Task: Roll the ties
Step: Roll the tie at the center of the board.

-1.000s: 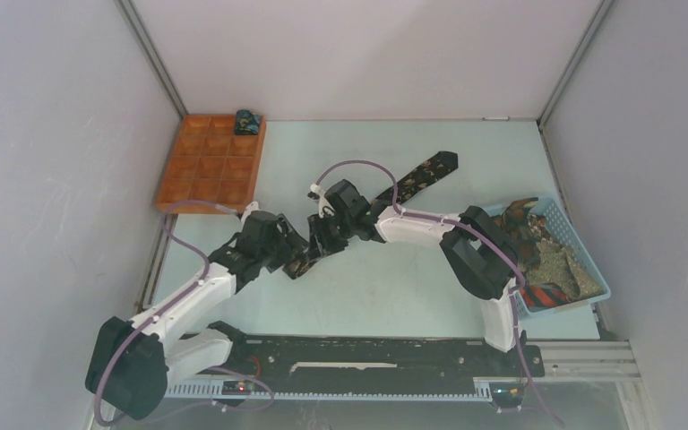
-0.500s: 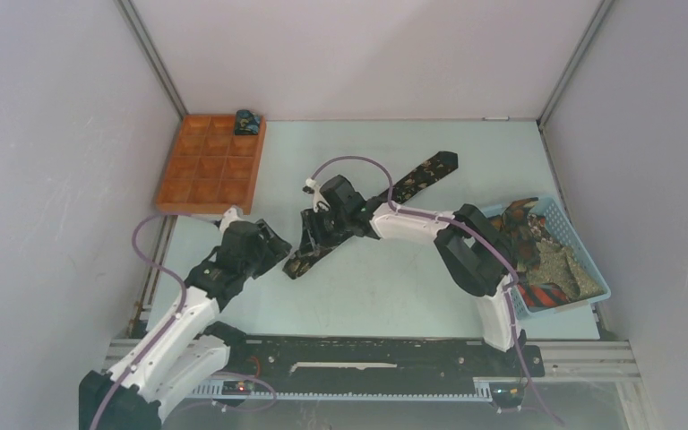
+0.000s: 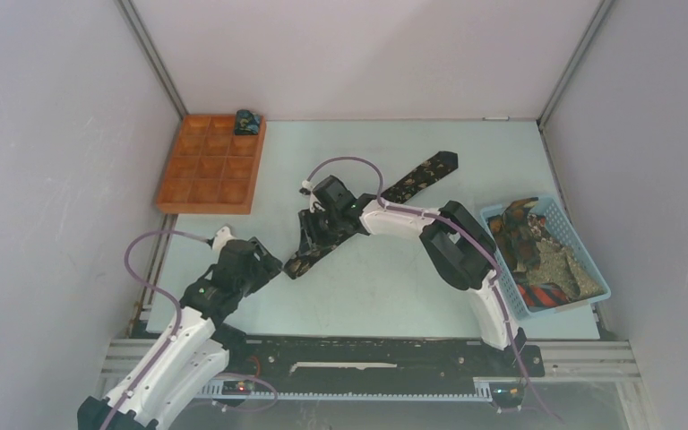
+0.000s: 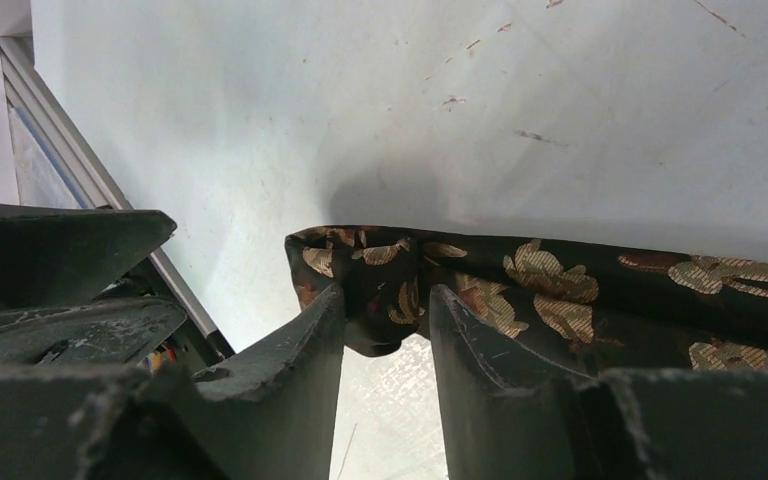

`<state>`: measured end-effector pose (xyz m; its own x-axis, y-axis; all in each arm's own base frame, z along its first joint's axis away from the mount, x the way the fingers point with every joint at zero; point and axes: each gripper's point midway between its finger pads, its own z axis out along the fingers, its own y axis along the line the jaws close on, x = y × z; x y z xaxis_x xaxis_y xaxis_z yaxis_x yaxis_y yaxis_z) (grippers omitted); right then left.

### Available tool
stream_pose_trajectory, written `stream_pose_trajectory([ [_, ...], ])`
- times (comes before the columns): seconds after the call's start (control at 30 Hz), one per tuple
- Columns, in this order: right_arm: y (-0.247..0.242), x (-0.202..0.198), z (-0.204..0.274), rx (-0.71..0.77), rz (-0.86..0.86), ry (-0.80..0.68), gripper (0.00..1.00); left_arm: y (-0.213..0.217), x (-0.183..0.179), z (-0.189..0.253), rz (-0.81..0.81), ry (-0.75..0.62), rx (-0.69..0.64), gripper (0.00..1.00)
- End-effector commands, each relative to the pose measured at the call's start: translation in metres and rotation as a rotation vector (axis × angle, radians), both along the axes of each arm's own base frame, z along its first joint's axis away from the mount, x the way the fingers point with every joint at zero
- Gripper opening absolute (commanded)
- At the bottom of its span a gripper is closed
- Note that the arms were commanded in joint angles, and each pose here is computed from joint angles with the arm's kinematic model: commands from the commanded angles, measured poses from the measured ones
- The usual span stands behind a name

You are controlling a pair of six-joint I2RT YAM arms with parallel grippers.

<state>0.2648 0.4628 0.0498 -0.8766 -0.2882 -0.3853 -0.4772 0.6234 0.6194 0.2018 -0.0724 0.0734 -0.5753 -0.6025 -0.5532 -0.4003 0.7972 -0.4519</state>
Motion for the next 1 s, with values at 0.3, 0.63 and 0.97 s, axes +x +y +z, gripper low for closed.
stream_pose_trajectory([
  [0.3, 0.005, -0.005, 0.006, -0.033, 0.018, -0.04, 0.23, -0.004, 0.001, -0.002, -0.001, -0.016, -0.035, 0.7],
  [0.63, -0.003, -0.004, -0.009, -0.091, -0.012, -0.038, 0.21, -0.015, 0.004, -0.006, -0.052, -0.03, -0.071, 0.69],
  [0.97, -0.001, -0.004, -0.016, -0.081, -0.004, -0.036, 0.21, -0.036, 0.007, -0.02, -0.112, -0.017, -0.154, 0.68],
])
